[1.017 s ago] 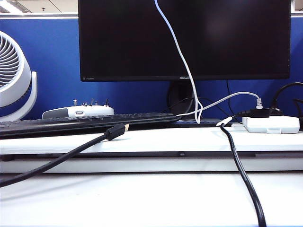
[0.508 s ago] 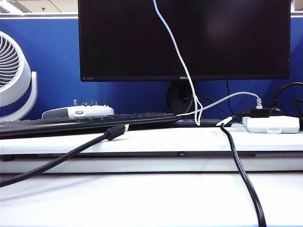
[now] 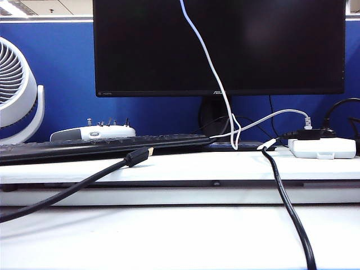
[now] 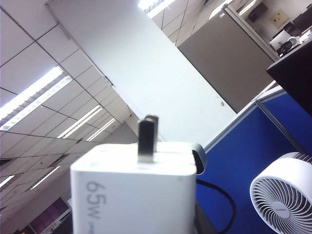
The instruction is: Pick up the Type-C charging cable and the charging base, insert one end of the Type-C charger into the corresponding slot on the base, and finally place the plugged-in charger back on the table.
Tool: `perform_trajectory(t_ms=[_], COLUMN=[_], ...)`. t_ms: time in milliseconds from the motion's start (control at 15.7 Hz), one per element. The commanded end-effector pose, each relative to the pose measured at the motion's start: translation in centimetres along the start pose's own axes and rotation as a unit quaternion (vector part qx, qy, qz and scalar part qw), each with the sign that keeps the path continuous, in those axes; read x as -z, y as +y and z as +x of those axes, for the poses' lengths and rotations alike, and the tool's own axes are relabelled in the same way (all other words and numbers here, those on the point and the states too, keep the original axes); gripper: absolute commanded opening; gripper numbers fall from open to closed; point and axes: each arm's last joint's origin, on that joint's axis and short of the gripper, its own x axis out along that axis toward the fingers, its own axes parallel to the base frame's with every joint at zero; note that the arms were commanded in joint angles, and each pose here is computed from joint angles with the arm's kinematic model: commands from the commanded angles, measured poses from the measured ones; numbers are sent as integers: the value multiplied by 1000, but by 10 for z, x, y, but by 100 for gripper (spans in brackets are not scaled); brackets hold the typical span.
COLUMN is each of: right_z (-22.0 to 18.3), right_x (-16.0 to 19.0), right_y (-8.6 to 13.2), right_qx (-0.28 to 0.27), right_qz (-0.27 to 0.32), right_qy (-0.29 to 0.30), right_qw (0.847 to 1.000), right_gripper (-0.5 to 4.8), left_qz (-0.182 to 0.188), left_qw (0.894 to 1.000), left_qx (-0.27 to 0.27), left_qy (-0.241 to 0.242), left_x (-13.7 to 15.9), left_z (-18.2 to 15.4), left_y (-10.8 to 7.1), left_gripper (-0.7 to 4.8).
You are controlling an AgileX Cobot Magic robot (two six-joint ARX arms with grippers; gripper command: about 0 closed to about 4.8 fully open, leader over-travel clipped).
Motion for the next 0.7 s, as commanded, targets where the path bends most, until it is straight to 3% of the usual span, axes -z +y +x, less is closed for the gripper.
perform_trajectory(t_ms=[64, 699], right_z=[-1, -1], right_x=[-2, -1], right_y=[7, 4], right_qx=[-13, -1], right_qz=[-13, -17], right_qy=[-5, -1], right_qw=[1000, 1000], right_gripper=[-6, -6], left_qz=[13, 17], left_qw=[1000, 999], left_qx=[2, 8], left_qy=[-8, -28], left_x=[-2, -5], left_z=[-2, -2], left_y=[-4, -8], left_gripper=[-6, -6])
